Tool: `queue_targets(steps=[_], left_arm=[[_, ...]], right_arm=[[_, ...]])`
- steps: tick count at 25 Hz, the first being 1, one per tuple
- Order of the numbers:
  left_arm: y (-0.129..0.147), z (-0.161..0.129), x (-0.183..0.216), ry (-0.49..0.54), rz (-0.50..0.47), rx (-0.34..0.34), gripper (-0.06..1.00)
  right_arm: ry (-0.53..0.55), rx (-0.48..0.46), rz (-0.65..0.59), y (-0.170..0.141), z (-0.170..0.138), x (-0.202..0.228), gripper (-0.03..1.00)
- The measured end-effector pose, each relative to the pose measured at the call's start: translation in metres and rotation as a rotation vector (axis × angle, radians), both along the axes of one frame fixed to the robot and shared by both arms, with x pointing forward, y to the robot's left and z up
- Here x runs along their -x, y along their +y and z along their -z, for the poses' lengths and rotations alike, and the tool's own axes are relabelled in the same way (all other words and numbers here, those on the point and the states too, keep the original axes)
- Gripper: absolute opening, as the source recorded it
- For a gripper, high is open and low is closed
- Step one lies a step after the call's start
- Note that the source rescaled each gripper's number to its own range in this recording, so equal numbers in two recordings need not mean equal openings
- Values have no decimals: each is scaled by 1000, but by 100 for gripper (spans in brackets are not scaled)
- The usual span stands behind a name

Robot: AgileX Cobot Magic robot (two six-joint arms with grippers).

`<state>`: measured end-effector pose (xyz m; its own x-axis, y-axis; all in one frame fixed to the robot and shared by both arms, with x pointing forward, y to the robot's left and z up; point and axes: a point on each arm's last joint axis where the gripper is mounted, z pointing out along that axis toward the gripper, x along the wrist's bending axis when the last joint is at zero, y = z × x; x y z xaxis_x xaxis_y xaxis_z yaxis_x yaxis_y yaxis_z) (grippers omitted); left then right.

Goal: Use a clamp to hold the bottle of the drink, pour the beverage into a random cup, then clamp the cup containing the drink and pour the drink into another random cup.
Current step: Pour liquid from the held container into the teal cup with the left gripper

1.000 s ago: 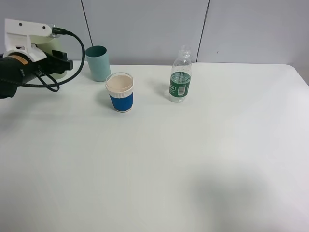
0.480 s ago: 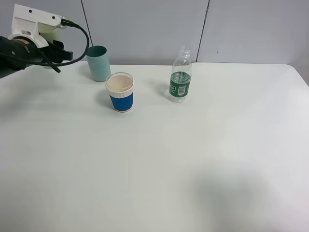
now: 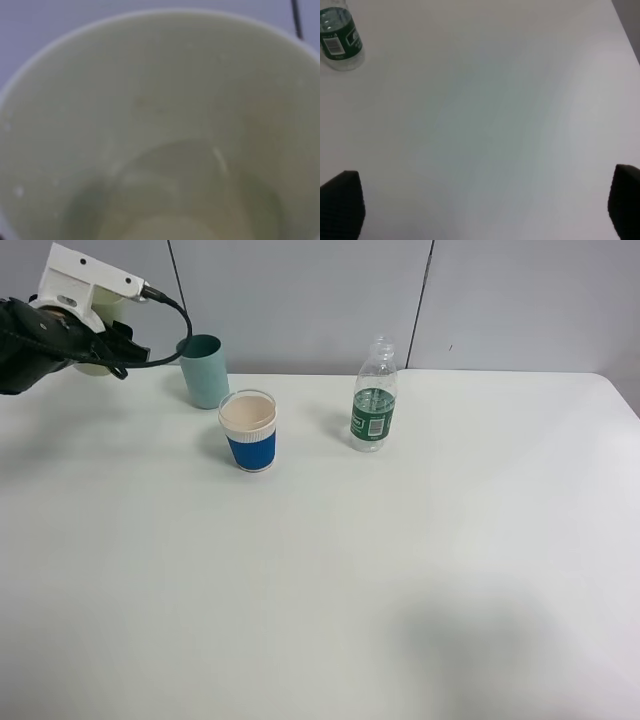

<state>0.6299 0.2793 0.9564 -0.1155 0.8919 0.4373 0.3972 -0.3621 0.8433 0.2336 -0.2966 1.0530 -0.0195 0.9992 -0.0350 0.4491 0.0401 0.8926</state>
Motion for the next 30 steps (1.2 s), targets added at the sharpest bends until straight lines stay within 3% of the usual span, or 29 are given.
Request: queue_targets(steps=[5, 12, 20, 30], left_arm=[[-11, 6, -8, 59, 12, -97, 4], [-15, 12, -25, 84, -21, -113, 4], [-34, 17, -42, 143, 56, -294, 4], [-39, 6, -49, 136, 63, -493, 4]], right_arm=[[0, 0, 0, 0, 0, 0, 94], [0, 0, 0, 0, 0, 0, 94], [0, 0, 0, 0, 0, 0, 94], [0, 0, 0, 0, 0, 0, 94]])
